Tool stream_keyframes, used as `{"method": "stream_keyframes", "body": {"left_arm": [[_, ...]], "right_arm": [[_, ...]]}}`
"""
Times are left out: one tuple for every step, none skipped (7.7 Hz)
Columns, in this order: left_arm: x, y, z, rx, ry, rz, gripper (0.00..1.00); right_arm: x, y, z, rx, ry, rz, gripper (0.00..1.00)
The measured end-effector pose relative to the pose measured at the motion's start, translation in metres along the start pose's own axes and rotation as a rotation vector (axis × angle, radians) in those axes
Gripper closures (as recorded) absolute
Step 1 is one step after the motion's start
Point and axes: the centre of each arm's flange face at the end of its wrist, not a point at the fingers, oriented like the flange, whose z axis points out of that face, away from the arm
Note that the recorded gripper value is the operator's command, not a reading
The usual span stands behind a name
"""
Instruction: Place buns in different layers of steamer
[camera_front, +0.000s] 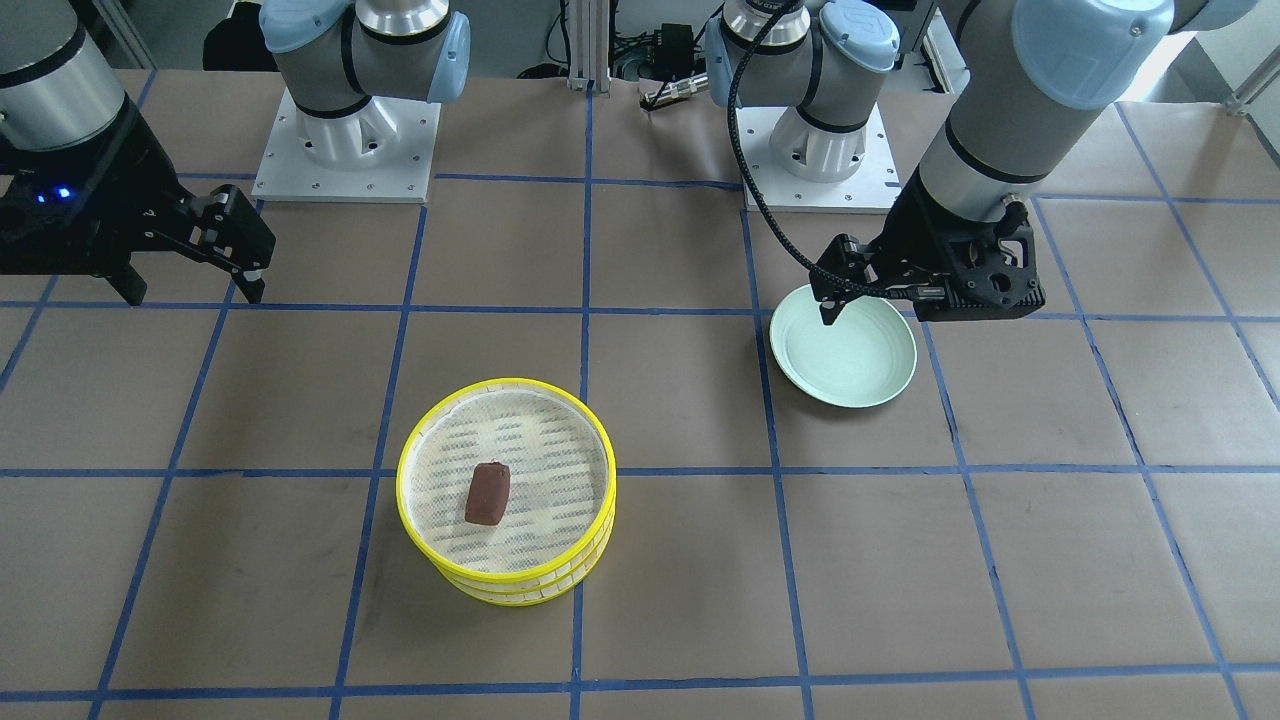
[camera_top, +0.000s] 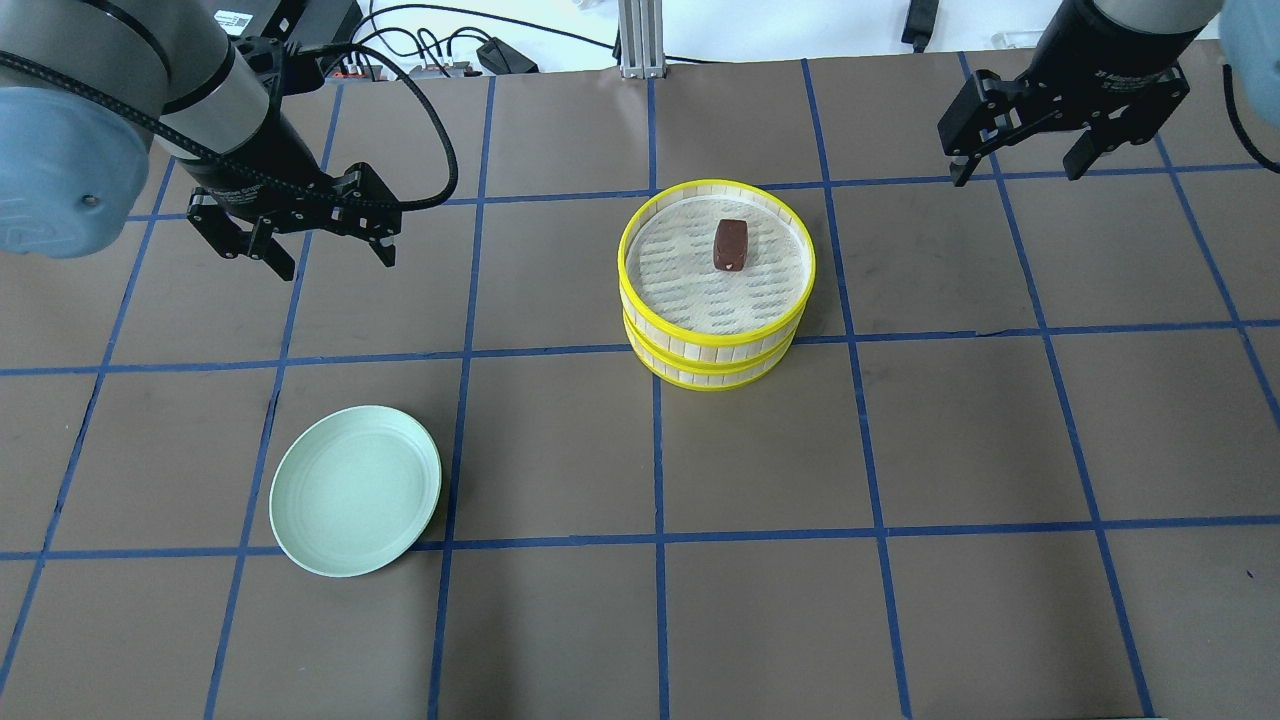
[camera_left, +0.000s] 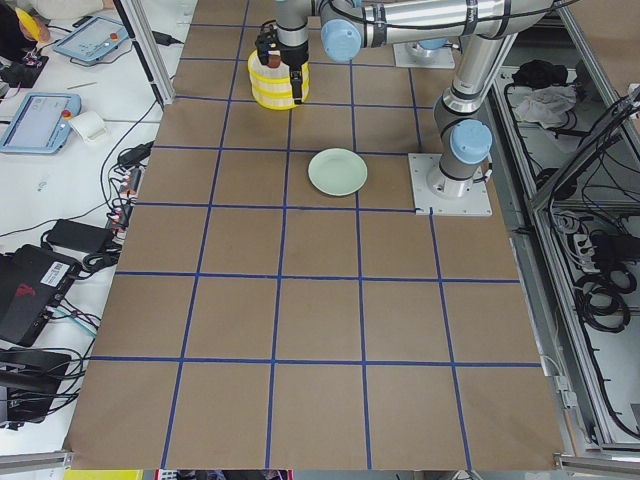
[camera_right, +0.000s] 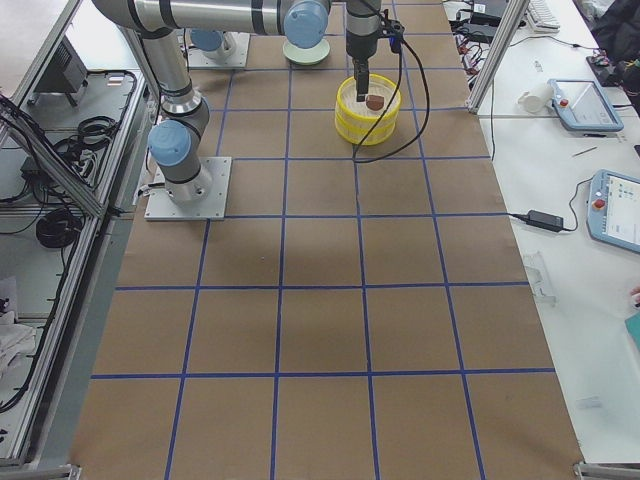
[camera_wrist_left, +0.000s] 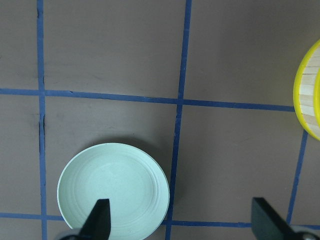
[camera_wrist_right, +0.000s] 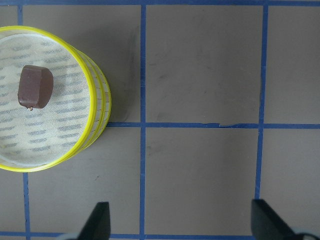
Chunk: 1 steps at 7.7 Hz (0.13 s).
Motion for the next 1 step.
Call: {"method": "stream_keyframes", "body": {"left_arm": [[0.0004, 0.0008, -0.0002, -0.002, 0.001, 0.001, 0.00]], "right_arm": [[0.0000, 0.0001, -0.0002, 0.000, 0.000, -0.001, 0.00]]}}
